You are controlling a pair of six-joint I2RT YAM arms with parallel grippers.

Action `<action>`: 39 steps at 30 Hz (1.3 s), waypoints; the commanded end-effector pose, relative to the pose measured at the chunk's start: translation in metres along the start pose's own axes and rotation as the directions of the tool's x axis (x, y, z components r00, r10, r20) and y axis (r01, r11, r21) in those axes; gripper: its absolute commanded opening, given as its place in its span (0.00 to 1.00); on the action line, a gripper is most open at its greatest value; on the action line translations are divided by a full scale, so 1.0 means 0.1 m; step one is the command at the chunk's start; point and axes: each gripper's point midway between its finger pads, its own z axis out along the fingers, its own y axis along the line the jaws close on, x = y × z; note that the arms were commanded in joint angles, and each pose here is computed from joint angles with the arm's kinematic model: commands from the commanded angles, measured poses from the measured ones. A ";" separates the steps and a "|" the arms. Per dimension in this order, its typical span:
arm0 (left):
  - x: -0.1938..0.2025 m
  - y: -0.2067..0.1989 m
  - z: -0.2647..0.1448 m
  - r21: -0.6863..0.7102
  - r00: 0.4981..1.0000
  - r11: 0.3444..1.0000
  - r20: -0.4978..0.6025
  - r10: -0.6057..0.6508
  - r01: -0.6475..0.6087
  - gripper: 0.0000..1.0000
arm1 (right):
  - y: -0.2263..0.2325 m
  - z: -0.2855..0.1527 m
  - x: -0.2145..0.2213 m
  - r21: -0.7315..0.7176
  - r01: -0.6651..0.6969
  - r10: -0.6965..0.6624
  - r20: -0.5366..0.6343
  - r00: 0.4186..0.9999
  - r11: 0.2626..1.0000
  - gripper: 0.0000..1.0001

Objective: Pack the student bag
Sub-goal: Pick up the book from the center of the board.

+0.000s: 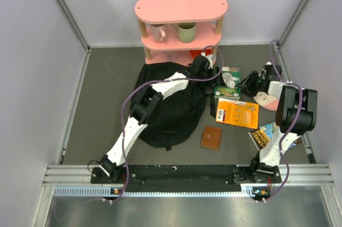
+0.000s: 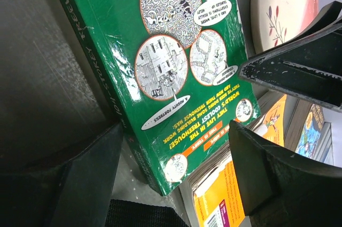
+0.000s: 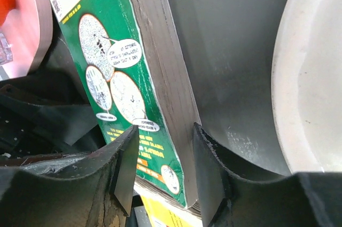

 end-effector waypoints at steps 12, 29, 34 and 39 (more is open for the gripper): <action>0.11 -0.32 0.02 0.105 0.999 0.994 -0.041 0.020 -0.016 0.78 | 0.75 -0.27 0.08 -0.352 0.069 -0.074 -0.003 0.997 0.934 0.36; 0.04 -0.31 -0.06 0.093 1.000 0.996 -0.024 0.016 -0.014 0.75 | 0.48 -0.17 0.03 -0.187 0.055 -0.059 -0.015 0.998 0.981 0.09; -0.03 -0.38 -0.15 0.090 0.999 0.995 -0.008 0.032 -0.031 0.75 | 0.52 -0.23 -0.01 -0.175 0.069 -0.070 0.004 0.998 0.982 0.00; -0.34 -0.67 -0.49 0.078 0.991 0.991 0.085 0.106 -0.112 0.85 | 0.76 -0.46 -0.12 -0.216 0.098 -0.085 0.067 0.994 0.971 0.00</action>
